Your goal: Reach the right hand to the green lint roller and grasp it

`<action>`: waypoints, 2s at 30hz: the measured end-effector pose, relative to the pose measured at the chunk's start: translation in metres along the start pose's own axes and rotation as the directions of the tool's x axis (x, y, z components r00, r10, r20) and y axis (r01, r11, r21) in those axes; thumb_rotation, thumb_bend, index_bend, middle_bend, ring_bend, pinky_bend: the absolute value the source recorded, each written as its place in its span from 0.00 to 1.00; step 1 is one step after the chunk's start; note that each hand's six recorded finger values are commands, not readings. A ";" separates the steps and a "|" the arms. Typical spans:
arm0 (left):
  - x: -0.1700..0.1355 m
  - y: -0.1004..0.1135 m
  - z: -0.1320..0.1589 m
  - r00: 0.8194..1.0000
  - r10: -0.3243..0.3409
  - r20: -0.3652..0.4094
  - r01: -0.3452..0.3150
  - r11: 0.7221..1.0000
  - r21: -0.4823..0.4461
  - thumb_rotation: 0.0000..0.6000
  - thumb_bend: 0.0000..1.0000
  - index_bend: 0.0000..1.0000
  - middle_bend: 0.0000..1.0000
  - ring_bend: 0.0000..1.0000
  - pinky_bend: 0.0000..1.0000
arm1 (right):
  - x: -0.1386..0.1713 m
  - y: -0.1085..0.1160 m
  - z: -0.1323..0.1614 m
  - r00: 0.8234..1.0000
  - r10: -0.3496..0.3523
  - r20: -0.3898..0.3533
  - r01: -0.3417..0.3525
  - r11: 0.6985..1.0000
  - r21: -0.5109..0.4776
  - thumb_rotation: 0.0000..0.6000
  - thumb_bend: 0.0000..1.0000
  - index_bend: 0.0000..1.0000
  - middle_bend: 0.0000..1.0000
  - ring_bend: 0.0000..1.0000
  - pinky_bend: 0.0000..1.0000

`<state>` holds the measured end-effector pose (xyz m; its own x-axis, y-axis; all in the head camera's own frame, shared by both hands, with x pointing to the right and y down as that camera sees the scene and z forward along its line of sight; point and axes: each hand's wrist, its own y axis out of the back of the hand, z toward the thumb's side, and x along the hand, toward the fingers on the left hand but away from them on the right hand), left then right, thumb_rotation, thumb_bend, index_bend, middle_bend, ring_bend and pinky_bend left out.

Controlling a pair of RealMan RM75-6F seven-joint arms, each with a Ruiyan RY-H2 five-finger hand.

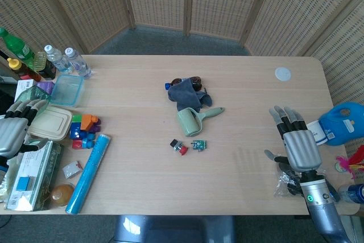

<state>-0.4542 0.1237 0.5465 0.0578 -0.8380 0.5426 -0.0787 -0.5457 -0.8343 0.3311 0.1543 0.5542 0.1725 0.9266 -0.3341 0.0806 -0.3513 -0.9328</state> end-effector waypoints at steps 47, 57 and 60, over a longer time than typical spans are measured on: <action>-0.032 0.019 0.000 0.999 0.022 0.025 -0.021 0.999 -0.032 1.00 0.31 0.00 0.00 0.00 0.00 | -0.149 -0.122 0.093 0.919 0.292 -0.265 -0.286 0.956 0.063 1.00 0.24 0.00 0.00 0.00 0.00; -0.028 0.018 0.005 0.999 0.013 0.039 -0.012 1.000 -0.028 1.00 0.32 0.00 0.00 0.00 0.00 | -0.168 -0.157 0.129 0.867 0.392 -0.307 -0.370 0.920 0.130 1.00 0.27 0.00 0.00 0.00 0.00; -0.027 0.018 0.005 0.999 0.011 0.042 -0.009 1.000 -0.027 1.00 0.31 0.00 0.00 0.00 0.00 | -0.174 -0.162 0.137 0.860 0.405 -0.310 -0.380 0.914 0.142 1.00 0.27 0.00 0.00 0.00 0.00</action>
<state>-0.4519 0.1369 0.5166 0.0983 -0.8427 0.5293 -0.1063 -0.5377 -0.8364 0.1539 0.0686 0.7448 0.4854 0.6129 -0.6235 -0.1311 -0.6540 -0.7450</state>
